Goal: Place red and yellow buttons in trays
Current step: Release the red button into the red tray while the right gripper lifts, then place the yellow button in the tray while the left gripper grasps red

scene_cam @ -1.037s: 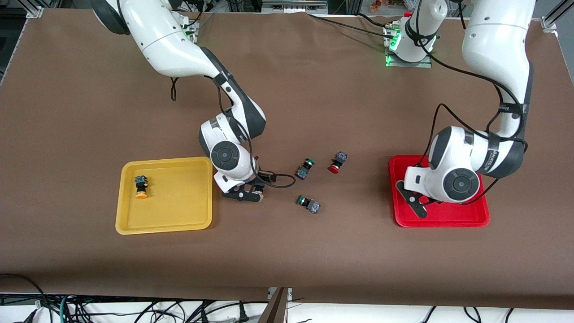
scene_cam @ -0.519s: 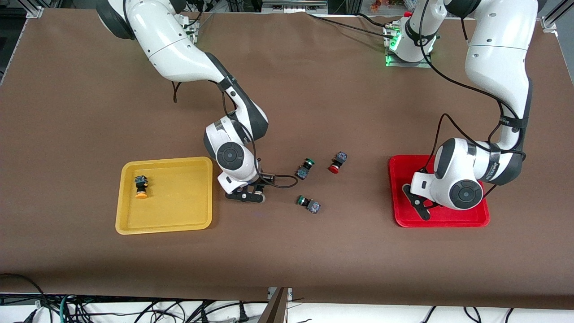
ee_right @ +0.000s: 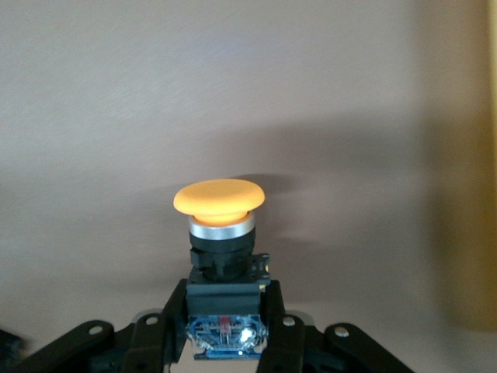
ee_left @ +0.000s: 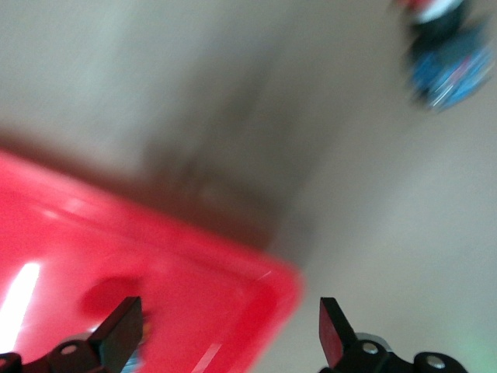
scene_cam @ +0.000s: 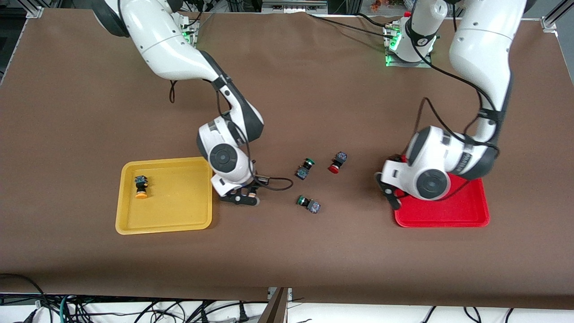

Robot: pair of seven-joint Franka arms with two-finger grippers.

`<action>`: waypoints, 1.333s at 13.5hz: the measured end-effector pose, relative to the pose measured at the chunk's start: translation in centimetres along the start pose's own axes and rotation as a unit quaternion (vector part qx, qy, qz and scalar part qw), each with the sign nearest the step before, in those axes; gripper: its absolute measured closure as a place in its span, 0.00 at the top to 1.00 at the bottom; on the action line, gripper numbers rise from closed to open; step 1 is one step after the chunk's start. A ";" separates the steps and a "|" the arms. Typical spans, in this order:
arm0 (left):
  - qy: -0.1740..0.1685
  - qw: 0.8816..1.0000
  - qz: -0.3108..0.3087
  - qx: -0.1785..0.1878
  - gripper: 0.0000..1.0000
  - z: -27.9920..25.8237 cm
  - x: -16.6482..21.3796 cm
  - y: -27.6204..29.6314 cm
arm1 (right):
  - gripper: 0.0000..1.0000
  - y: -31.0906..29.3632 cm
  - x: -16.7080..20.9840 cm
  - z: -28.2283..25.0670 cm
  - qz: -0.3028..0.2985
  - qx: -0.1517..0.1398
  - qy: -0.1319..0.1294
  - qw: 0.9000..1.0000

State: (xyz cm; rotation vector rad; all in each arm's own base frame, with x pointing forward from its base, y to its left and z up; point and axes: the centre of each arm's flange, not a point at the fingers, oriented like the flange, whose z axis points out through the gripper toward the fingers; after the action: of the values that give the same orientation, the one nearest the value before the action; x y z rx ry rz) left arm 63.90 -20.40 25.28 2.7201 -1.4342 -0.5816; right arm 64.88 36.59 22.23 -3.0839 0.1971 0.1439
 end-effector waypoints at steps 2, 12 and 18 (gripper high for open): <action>0.011 0.999 -0.050 -0.016 1.00 -0.2 3.0 4.5 | 0.41 5.1 2.5 -2.9 -0.032 -0.010 -0.021 0.999; 0.079 0.979 -0.187 0.016 1.00 8.2 10.1 17.8 | 0.46 21.4 6.6 -0.3 -0.075 -0.063 -0.104 0.990; 0.077 0.979 -0.183 0.040 0.59 8.0 9.3 16.4 | 1.00 21.0 6.2 -6.5 -0.088 -0.062 -0.110 0.988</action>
State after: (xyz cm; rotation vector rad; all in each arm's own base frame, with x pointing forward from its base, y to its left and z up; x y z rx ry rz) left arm 52.98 -36.02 17.88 3.0358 -0.9487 -0.3122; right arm 68.88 14.62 27.24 -3.1537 -0.0965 0.5022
